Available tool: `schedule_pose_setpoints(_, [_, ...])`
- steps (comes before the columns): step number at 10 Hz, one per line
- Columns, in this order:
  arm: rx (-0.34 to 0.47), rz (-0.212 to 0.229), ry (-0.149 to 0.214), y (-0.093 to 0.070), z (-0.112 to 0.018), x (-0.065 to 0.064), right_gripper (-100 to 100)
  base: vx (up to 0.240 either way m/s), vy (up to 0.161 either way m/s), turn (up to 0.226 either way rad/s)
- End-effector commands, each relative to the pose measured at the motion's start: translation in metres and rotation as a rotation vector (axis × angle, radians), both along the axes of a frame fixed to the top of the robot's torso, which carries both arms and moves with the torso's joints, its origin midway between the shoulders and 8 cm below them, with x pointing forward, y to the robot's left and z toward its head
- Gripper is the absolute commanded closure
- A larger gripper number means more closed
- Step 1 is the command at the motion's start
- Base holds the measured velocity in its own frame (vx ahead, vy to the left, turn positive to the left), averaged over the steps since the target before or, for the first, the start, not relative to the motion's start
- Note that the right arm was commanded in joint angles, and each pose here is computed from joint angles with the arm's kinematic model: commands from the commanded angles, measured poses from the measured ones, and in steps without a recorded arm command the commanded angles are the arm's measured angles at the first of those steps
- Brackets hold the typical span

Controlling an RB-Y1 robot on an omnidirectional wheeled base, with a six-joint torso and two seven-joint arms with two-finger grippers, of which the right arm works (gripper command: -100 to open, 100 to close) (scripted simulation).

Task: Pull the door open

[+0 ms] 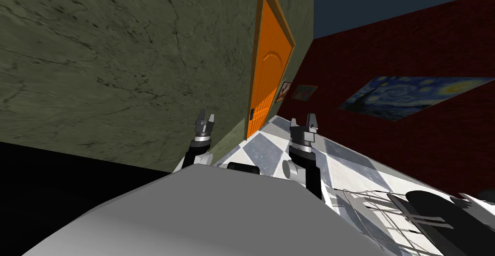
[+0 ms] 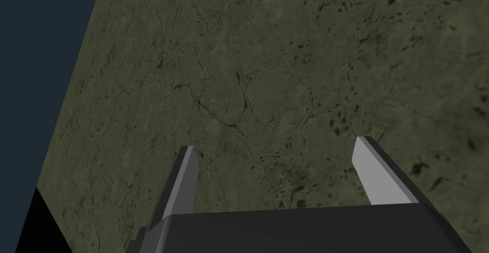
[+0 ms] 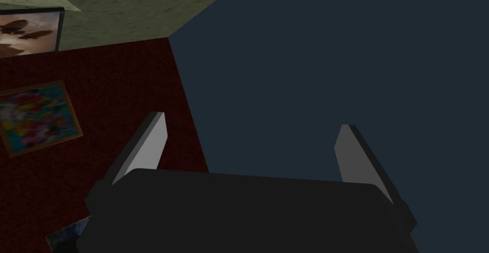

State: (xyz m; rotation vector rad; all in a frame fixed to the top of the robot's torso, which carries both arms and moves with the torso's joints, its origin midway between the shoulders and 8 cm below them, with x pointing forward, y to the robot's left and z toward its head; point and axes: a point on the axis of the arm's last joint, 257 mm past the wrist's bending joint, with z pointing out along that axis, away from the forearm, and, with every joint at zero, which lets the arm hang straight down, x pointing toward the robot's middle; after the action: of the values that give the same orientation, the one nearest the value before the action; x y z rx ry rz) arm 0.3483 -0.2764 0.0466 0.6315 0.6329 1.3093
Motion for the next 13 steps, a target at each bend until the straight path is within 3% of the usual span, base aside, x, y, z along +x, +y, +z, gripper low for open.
schedule_pose_setpoints(1, [-0.042,-0.009,0.022,0.005,-0.011,0.009,-100,0.042,-0.018,0.082])
schedule_pose_setpoints(7, [-0.21,-0.037,0.097,0.025,-0.052,0.038,-100,0.098,-0.039,0.08])
schedule_pose_setpoints(13, [-0.442,-0.064,0.173,0.05,-0.107,0.069,-100,0.084,-0.051,0.095])
